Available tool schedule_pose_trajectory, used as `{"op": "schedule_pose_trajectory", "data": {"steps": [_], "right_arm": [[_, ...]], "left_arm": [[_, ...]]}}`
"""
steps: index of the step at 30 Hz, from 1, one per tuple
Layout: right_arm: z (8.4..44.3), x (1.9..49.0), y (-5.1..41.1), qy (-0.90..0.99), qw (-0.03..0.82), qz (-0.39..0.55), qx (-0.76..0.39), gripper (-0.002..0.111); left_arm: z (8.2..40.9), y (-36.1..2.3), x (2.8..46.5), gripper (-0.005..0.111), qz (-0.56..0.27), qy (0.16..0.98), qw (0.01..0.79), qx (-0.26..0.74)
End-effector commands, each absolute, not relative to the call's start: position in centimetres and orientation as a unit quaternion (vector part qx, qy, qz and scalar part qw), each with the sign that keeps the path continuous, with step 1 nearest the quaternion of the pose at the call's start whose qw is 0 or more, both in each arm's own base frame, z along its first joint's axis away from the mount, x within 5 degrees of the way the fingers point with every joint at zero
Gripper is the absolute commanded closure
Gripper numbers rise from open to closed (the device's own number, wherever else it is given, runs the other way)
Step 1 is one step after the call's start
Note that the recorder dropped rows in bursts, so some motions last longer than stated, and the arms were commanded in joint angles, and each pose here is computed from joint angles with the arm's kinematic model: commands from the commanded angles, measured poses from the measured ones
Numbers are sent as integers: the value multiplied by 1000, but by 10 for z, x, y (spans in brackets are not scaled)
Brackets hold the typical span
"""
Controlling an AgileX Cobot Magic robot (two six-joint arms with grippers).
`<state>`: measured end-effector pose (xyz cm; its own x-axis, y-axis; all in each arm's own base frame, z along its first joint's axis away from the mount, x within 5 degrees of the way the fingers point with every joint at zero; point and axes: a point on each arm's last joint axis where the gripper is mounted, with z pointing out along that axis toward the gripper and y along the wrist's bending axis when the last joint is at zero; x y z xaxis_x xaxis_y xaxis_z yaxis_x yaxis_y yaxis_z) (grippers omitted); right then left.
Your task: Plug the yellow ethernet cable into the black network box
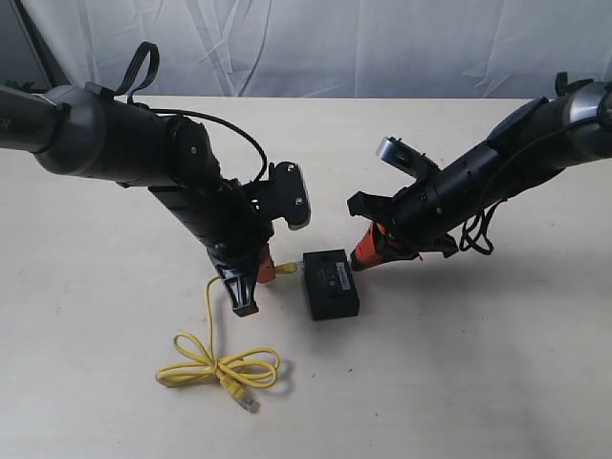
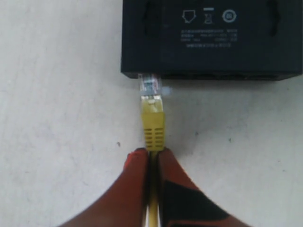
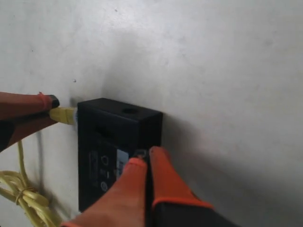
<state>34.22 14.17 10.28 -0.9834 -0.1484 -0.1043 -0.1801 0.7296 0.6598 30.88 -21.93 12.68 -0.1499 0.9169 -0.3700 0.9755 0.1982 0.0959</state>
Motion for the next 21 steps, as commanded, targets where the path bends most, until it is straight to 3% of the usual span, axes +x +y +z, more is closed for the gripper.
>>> {"op": "schedule_pose_trajectory", "data": {"steps": [1, 9, 21], "right_arm": [[102, 341, 147, 928, 24, 361, -91, 108], [104, 329, 175, 917, 15, 372, -140, 108], [105, 327, 178, 912, 12, 386, -138, 108]], "left_arm": [[127, -221, 308, 107, -88, 756, 177, 624], [127, -221, 308, 107, -88, 756, 176, 624], [127, -221, 307, 107, -89, 756, 174, 625]]}}
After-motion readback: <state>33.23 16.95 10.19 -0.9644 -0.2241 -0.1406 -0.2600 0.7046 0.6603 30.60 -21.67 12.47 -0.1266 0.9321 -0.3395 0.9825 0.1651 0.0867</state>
